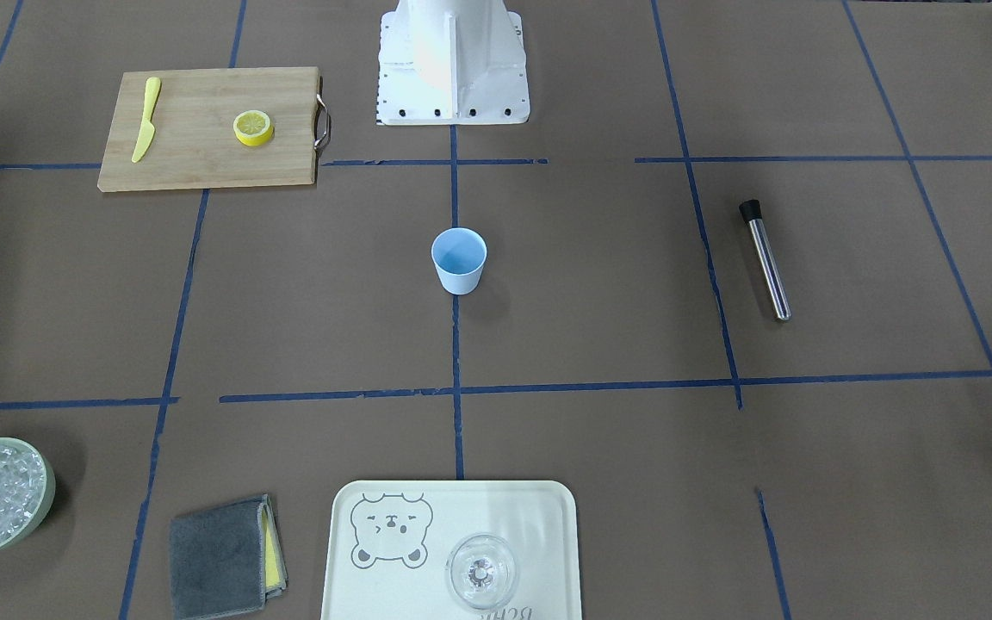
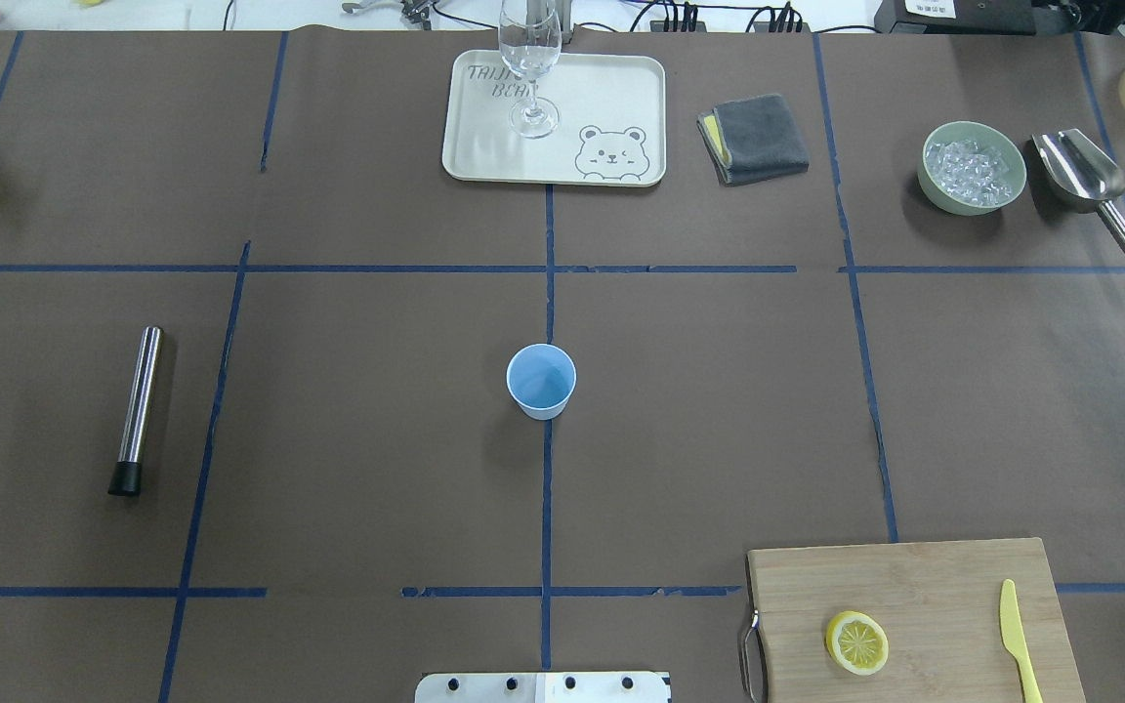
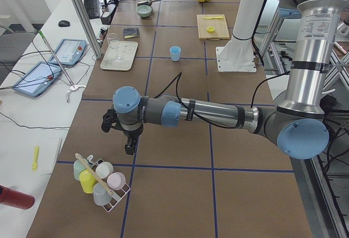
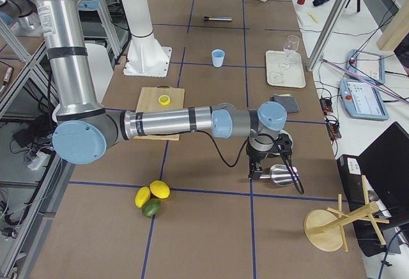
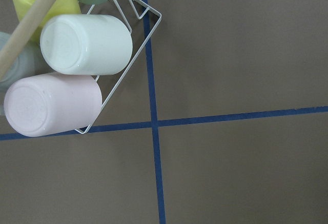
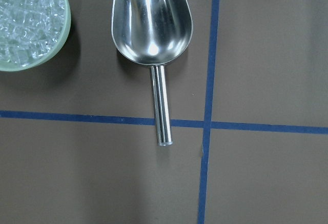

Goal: Squeeze lemon into cup
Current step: 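Move the right gripper down toward the lemon slice on the cutting board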

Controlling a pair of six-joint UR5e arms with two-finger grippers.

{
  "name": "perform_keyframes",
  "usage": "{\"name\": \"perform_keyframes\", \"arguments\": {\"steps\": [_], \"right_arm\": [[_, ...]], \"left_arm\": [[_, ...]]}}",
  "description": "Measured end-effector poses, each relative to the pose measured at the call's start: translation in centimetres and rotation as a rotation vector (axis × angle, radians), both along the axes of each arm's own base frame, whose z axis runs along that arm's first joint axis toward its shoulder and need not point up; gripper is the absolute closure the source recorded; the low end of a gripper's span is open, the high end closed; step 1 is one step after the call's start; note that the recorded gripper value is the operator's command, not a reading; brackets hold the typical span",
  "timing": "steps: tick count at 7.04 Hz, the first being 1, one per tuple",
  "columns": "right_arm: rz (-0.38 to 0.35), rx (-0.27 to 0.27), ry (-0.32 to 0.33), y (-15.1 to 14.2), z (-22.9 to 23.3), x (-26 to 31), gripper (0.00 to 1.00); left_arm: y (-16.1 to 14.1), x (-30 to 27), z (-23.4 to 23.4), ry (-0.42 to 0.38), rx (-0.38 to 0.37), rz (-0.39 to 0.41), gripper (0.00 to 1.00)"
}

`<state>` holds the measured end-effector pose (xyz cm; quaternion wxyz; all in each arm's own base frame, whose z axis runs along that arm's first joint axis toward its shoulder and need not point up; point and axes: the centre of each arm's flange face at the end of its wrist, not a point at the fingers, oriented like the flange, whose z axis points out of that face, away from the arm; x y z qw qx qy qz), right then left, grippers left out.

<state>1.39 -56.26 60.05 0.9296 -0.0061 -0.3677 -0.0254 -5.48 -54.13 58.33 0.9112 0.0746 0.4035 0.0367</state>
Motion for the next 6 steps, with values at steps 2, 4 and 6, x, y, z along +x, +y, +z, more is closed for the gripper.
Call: {"name": "perform_keyframes", "arguments": {"steps": [2,4,6], "right_arm": [[-0.023,0.032,-0.003,0.2,-1.5,-1.2,0.0],[-0.067,0.057,-0.012,1.0,-2.8,-3.7,0.0],[-0.146,0.118,-0.052,3.6,-7.9,-10.2,0.0]], "left_arm": [[0.2,0.1,-1.3,-0.001,0.029,0.0,0.0],[0.6,0.9,-1.7,-0.001,0.037,0.014,0.0],[1.2,1.4,-1.4,0.003,0.044,0.023,0.0]]}}
